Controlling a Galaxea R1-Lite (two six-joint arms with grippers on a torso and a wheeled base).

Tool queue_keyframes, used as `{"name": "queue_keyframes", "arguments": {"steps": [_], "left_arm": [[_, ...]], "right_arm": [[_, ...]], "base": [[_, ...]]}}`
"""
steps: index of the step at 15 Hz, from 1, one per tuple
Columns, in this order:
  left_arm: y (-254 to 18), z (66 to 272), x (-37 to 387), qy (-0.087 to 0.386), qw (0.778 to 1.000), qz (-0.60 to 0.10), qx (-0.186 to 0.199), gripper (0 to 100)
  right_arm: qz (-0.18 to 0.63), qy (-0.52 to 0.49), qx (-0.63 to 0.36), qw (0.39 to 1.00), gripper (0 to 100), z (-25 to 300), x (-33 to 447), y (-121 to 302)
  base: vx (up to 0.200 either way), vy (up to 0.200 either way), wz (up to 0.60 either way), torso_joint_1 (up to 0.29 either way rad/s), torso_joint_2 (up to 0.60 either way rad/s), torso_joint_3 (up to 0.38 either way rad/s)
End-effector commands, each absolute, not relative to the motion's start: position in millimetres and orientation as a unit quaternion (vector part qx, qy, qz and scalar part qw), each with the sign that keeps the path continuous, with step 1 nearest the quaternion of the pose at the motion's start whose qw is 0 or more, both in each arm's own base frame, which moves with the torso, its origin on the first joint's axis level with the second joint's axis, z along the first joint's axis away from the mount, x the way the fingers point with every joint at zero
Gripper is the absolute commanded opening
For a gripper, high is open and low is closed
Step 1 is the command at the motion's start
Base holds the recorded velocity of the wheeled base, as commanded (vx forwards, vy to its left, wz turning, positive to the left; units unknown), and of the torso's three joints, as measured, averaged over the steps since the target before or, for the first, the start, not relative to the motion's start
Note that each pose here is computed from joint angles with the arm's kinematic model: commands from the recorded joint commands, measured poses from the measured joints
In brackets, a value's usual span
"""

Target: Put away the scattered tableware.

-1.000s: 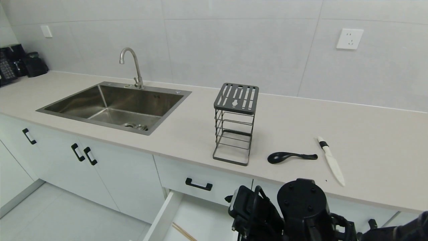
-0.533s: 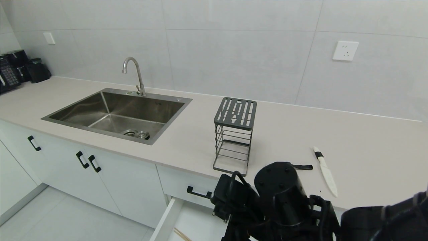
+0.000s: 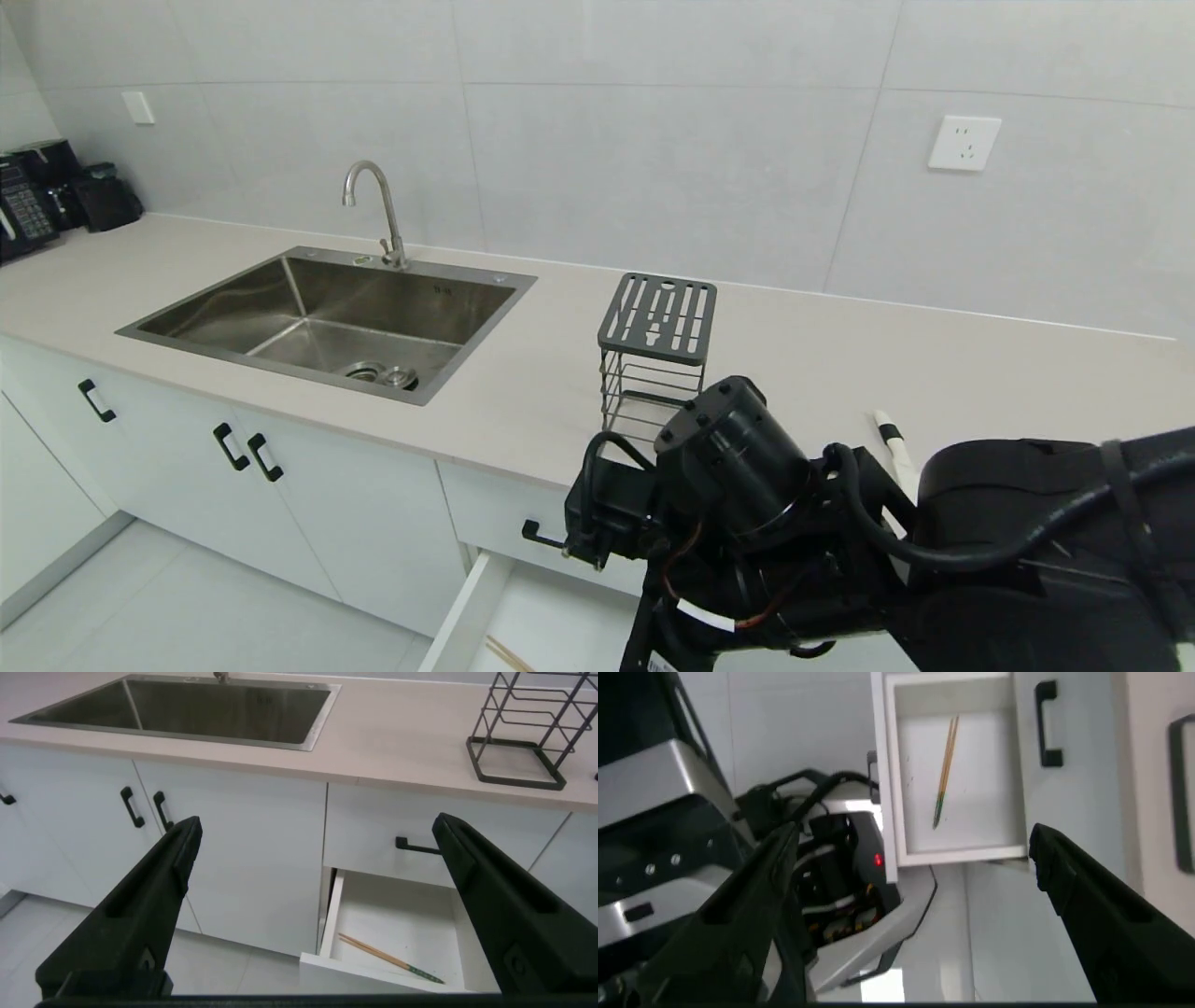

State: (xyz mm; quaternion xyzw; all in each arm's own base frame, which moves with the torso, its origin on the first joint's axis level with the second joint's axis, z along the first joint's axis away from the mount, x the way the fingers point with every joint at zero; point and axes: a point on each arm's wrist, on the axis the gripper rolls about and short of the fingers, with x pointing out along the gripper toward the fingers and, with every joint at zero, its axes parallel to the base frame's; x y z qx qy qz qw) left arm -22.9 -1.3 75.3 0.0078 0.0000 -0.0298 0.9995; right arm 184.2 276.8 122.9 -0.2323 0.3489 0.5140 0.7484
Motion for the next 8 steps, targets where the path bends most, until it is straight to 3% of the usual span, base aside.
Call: {"name": "queue_keyframes", "arguments": {"steps": [1,4,8], "left_arm": [[-1,75,-23,0.001,1.000,-0.030,0.008,100],[-1,75,-23,0.001,1.000,-0.030,0.008,100],[-1,75,-23,0.001,1.000,-0.030,0.008,100]], "right_arm": [[0.504,0.342,-0.221,0.762,100,117,192,267],[0.472,0.361,-0.182,0.783,100,107,172,217],[0.437,0.350,-0.161,0.813,100,119,159,167]], "base": [[0.000,0.000,0.00,0.000,0.00,0.000],[0.000,0.000,0.00,0.000,0.00,0.000],[0.000,0.000,0.00,0.000,0.00,0.000]]}}
